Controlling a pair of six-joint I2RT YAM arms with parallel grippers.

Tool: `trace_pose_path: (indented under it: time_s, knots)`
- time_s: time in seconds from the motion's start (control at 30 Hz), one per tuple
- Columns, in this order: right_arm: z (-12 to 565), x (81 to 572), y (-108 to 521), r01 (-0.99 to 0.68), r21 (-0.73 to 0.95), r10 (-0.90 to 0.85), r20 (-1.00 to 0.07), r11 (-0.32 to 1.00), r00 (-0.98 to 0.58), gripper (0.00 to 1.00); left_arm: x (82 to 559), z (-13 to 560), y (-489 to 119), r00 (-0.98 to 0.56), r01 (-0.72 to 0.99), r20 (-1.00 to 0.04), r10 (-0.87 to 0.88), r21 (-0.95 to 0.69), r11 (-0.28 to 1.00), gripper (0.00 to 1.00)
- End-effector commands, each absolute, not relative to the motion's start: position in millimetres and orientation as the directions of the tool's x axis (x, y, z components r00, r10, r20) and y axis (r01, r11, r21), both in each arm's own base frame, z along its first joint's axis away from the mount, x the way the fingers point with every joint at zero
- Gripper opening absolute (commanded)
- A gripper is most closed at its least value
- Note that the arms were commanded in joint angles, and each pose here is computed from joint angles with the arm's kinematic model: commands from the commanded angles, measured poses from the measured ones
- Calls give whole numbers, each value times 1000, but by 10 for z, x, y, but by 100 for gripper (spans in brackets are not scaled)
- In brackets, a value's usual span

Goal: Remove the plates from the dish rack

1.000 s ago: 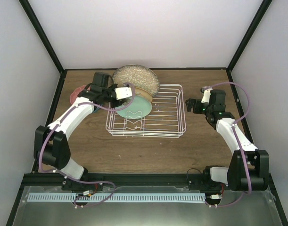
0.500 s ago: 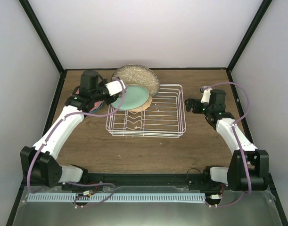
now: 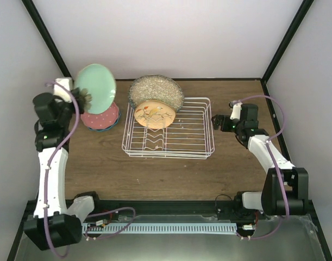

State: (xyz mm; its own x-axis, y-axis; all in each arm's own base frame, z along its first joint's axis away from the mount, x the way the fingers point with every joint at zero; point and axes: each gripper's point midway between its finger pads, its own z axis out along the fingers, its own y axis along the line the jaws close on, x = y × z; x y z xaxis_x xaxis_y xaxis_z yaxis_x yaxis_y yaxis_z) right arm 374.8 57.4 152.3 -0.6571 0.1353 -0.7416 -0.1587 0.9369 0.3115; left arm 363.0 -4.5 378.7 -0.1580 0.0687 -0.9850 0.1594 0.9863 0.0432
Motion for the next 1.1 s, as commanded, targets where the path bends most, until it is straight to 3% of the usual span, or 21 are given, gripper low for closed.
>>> trace_pose_path:
  time_s: [0.0,0.23,0.63,1.07]
  knots:
    - [1620,3835,576,-181,312,134,-764,933,-631,100,3386,3446,528,-241,-62,-945,-222,-213,975,4]
    - [1574,3847,588,-188,313,127,-760,931,-637,100,2896,2371,1000,-437,-325,-737,-516,-405,855,4]
    - [1543,3828,572,-184,301,118,-758,936,-641,100,2646,1586,764,-556,-463,-410,-723,-569,679,4]
    - [1521,3798,556,-164,311,137,-753,936,-644,100,2424,1104,885,-530,-648,-285,-799,-472,598,4]
